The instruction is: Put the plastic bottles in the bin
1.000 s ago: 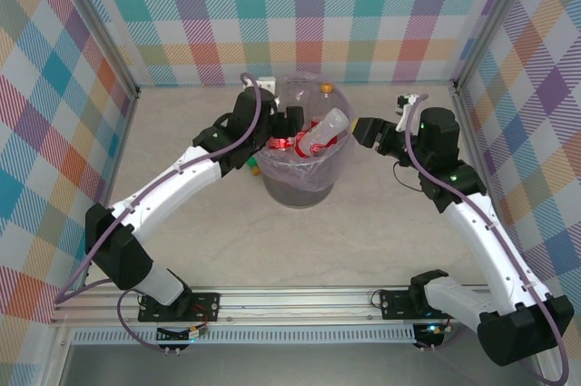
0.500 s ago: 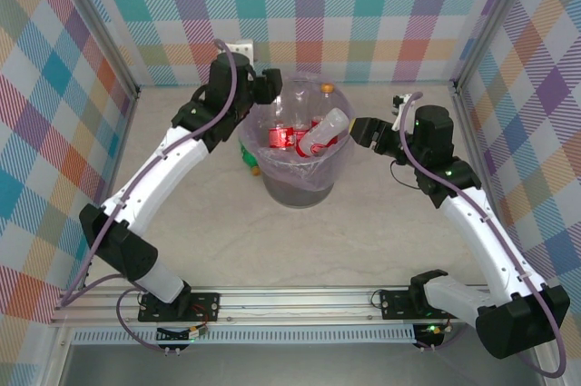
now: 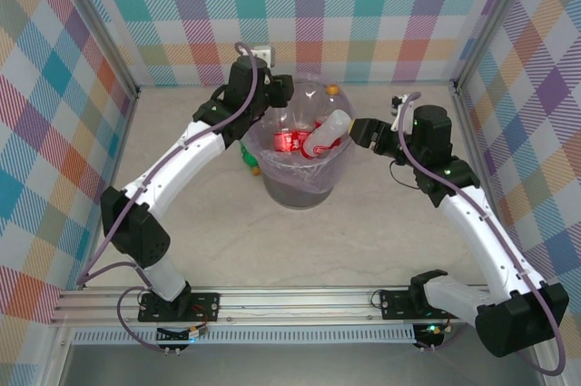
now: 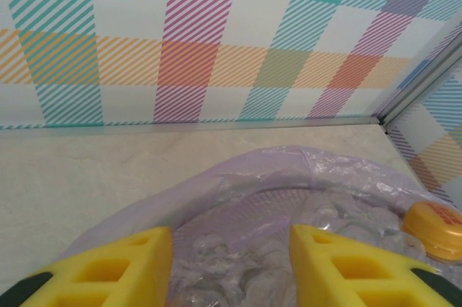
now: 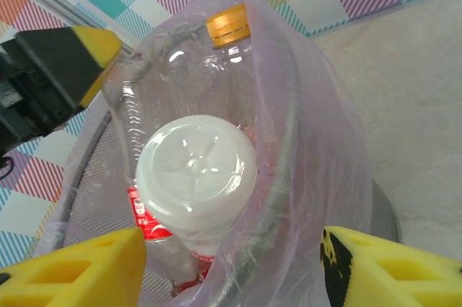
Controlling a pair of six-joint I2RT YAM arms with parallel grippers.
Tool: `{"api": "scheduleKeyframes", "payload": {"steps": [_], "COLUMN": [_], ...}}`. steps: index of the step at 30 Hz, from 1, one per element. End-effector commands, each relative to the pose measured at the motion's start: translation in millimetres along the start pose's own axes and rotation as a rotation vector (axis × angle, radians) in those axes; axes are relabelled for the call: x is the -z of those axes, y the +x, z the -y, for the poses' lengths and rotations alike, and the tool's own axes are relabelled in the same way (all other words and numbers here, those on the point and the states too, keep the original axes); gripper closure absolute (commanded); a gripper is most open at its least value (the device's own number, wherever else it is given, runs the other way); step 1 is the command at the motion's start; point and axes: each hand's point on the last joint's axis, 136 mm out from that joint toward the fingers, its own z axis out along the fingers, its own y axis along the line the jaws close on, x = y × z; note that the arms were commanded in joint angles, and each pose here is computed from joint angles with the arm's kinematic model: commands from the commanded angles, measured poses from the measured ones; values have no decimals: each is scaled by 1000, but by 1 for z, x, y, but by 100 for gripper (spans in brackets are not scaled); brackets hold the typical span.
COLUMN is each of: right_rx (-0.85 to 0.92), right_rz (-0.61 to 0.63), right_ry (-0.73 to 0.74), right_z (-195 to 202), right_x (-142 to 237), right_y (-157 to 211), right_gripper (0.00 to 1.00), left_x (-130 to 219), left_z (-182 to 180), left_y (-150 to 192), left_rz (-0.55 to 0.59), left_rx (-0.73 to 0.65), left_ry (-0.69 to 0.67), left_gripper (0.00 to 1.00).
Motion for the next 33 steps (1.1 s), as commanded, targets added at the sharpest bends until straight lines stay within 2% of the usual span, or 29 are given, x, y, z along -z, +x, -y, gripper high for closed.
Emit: {"api": "scheduleKeyframes", "payload": {"steps": [1,4,11,15,17,19,21,24,27,29,31,33], "right_rx": [20,22,60,97,100,91,84,77,68,53,20,-11], "right_rz": [22,62,61,-3,-23,-34,-38,-55,-67,-26,77,138], "right_ry": [19,41,103,166,179,180,178,173,228,303,240,168], "right_z": [0,1,0,6,6,5,4,4,10,19,11,9], "right_x": [2,9,18,25,28,32,36,40,44,48,50,54], "right_y": [-9,-16,-26,-23,-21,-18,-16,-9,-11,-24,-32,-24], "right_gripper": [35,35,33,32,31,31,30,30,27,27,27,29], "left_x": [29,53,92,118,122,110,87,48,10,-12,-34,-53], "left_z": [3,1,-28,-101,-146,-182,-200,-210,-216,-224,-228,-227], "left_y": [-2,-27,-61,-64,-47,-15,17,61,90,111,131,148], "left_rz": [6,49,144,176,146,64,1,-97,-122,-147,-181,-227], "left_rx": [-1,-18,21,183,262,333,388,476,577,641,685,699], "left_ry": [14,23,-34,-125,-200,-259,-279,-253,-205,-207,-210,-215], "left_gripper": [47,24,4,1,1,1,1,1,2,5,5,5]}}
